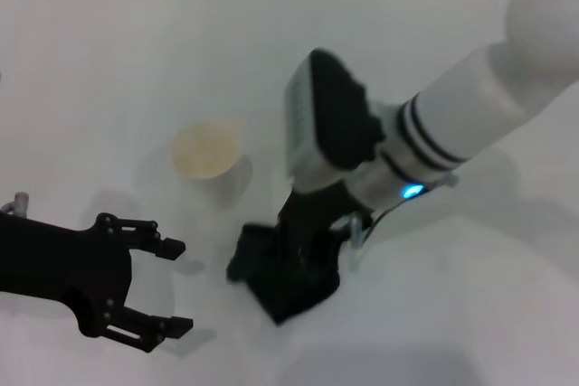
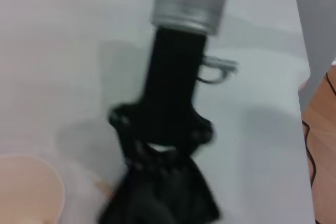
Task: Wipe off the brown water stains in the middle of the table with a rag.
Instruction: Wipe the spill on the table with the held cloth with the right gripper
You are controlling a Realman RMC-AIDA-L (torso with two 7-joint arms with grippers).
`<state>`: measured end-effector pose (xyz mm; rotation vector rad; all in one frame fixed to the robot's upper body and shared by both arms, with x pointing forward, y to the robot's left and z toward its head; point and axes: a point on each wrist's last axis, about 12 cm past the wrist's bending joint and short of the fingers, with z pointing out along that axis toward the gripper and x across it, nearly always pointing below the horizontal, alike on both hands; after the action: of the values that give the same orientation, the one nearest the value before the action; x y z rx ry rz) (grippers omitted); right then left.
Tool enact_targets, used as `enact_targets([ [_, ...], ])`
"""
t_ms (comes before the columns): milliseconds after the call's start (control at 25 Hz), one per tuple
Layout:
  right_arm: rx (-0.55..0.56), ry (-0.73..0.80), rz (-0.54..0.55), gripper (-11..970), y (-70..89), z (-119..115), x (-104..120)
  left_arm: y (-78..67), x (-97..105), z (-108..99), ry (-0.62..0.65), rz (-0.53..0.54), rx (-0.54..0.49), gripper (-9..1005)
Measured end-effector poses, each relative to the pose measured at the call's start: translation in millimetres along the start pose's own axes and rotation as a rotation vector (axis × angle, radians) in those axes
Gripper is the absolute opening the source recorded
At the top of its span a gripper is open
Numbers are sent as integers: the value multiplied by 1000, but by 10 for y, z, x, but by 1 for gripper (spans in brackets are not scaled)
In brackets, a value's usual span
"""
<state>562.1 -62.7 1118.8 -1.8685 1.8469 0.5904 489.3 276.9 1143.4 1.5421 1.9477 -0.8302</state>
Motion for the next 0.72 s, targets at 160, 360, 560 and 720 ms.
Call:
enact_targets([
  [160, 78, -16, 37, 78, -193, -161, 179, -7, 9, 0, 0, -2, 0, 893],
  [360, 174, 34, 52, 77, -335, -296, 366, -4, 9, -7, 1, -1, -3, 893],
  [560, 143, 43, 27, 76, -258, -242, 336, 13, -14, -13, -2, 6, -8, 893],
  [720, 40, 40, -34, 76, -35, -79, 187, 29, -25, -10, -3, 8, -16, 893],
])
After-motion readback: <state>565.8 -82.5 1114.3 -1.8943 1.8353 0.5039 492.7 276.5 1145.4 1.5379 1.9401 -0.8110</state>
